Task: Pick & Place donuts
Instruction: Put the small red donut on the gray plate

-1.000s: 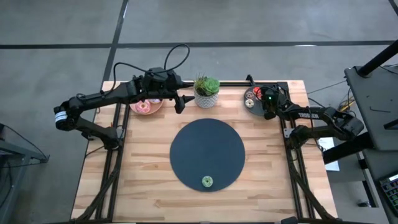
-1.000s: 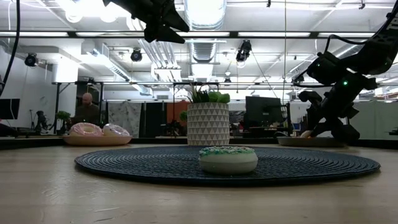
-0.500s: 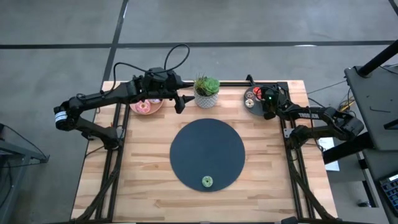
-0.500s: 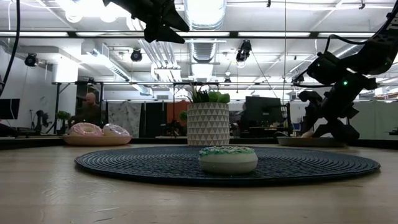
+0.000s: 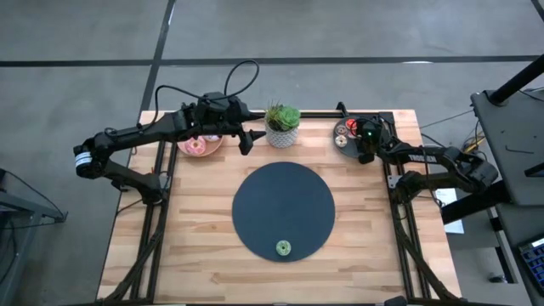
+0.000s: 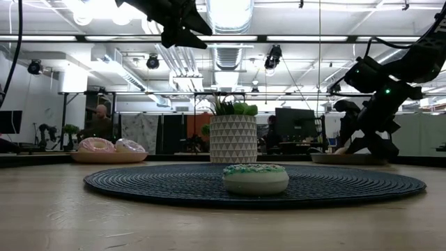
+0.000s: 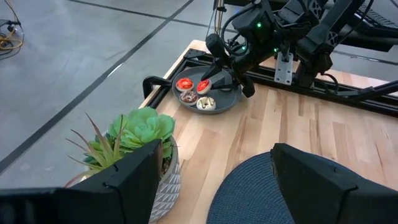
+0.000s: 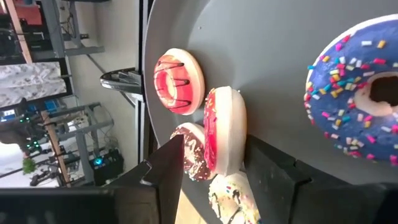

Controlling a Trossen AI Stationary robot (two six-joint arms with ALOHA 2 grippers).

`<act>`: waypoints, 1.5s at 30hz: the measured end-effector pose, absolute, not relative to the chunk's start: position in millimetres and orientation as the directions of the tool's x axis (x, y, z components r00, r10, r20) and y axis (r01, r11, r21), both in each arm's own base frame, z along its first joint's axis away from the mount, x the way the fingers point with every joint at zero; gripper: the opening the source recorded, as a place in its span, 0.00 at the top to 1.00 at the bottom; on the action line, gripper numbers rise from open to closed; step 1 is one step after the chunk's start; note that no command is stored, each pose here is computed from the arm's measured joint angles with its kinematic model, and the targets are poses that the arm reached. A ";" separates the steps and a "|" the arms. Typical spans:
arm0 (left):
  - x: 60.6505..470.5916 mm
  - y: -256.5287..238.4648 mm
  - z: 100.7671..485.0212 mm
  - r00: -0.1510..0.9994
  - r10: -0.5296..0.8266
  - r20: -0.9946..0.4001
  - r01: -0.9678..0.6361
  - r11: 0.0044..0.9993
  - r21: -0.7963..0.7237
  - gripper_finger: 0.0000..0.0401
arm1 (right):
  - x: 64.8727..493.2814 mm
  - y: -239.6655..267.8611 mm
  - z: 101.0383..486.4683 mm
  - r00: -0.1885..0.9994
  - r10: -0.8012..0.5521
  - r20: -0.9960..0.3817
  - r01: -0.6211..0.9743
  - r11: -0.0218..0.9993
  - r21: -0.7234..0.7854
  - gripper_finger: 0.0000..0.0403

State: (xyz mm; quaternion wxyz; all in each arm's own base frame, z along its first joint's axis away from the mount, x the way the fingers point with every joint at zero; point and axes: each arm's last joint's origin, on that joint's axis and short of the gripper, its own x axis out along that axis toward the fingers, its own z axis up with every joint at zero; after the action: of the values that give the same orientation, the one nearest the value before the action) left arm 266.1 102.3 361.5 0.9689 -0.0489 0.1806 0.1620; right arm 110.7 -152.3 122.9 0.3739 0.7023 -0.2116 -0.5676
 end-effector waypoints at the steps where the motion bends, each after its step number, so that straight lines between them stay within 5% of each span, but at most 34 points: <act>1: 266.1 102.3 361.5 0.882 0.296 -0.366 -0.333 0.942 -0.040 0.33 | 110.7 -152.3 122.9 0.267 -0.722 -0.639 0.122 -0.632 0.765 0.61; 45: 266.0 102.6 361.5 0.878 0.308 -0.366 -0.352 0.934 -0.058 0.33 | 108.2 -146.3 117.7 0.283 -0.648 -0.707 0.129 -0.705 0.697 0.69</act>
State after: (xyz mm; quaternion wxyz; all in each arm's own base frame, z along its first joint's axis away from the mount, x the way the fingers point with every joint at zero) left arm 266.0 102.6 361.5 0.9672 -0.0616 0.1781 0.1705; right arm 108.2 -146.3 117.7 0.3398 0.7253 -0.1788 -0.5714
